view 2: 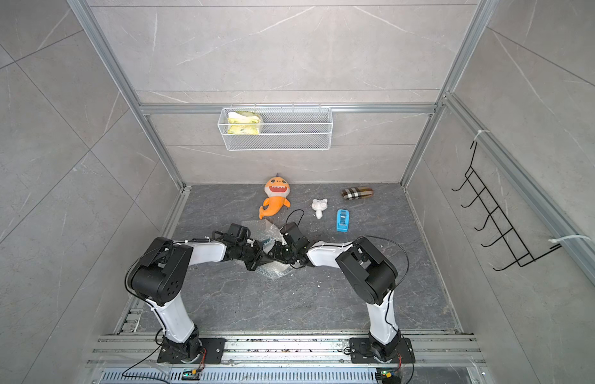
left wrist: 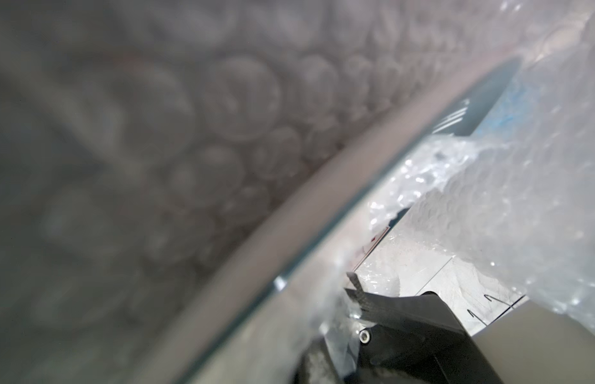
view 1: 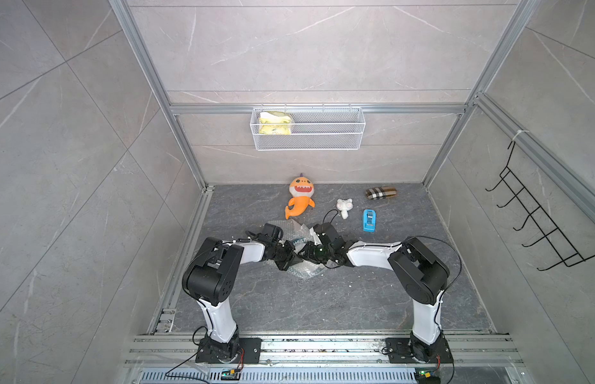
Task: Wrap dinner plates in bubble wrap
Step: Wrap the plate in the bubble wrap.
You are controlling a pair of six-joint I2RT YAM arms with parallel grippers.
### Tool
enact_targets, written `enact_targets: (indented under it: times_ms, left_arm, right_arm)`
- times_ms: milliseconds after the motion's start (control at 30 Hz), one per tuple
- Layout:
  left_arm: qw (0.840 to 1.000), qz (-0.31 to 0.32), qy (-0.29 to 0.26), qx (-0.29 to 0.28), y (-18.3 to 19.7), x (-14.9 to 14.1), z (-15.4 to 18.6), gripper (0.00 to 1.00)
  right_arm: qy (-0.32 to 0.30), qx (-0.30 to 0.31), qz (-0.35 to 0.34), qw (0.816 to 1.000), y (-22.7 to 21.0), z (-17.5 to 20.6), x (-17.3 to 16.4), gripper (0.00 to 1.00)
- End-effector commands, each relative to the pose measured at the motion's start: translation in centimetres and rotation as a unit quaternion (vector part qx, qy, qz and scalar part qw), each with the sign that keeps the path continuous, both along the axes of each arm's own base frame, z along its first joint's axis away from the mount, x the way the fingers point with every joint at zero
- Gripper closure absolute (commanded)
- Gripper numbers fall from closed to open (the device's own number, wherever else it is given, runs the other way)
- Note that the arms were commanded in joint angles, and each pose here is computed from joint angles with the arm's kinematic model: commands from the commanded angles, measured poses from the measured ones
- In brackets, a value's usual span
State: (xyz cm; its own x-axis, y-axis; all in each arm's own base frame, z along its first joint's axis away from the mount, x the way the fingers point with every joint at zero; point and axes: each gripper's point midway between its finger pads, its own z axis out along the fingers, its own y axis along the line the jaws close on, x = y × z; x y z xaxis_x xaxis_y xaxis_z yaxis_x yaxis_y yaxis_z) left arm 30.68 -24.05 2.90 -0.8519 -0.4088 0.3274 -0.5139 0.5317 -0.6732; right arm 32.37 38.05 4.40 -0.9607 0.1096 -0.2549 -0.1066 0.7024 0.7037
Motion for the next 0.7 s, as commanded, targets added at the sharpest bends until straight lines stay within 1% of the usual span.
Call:
enact_targets:
  times_ms: [0,133,267,533,600,667]
  left_arm:
    - [0.999,0.024,-0.026,0.041,1.9,2.1,1.1,1.00]
    - [0.998,0.032,-0.039,0.028,1.8,3.0,2.3,1.00]
    - [0.998,0.036,-0.052,0.025,1.6,3.7,3.4,1.00]
    - [0.998,0.039,-0.038,0.031,1.1,3.6,0.3,1.00]
    - [0.998,0.036,-0.024,0.041,1.4,2.9,-1.1,1.00]
    - [0.997,0.034,-0.014,0.061,2.1,2.1,-2.2,1.00]
  right_arm:
    - [0.093,-0.061,0.035,0.993,-1.7,-6.0,-5.0,0.75]
    - [0.098,-0.066,0.033,0.992,-2.0,-6.7,-5.1,0.77]
    - [0.093,-0.067,0.030,0.993,-2.2,-6.5,-4.8,0.78]
    - [0.081,-0.054,0.030,0.995,-1.8,-5.1,-4.1,0.78]
    - [0.074,-0.046,0.031,0.996,-1.6,-4.2,-3.9,0.77]
    - [0.058,-0.040,0.031,0.997,-1.5,-2.8,-3.5,0.74]
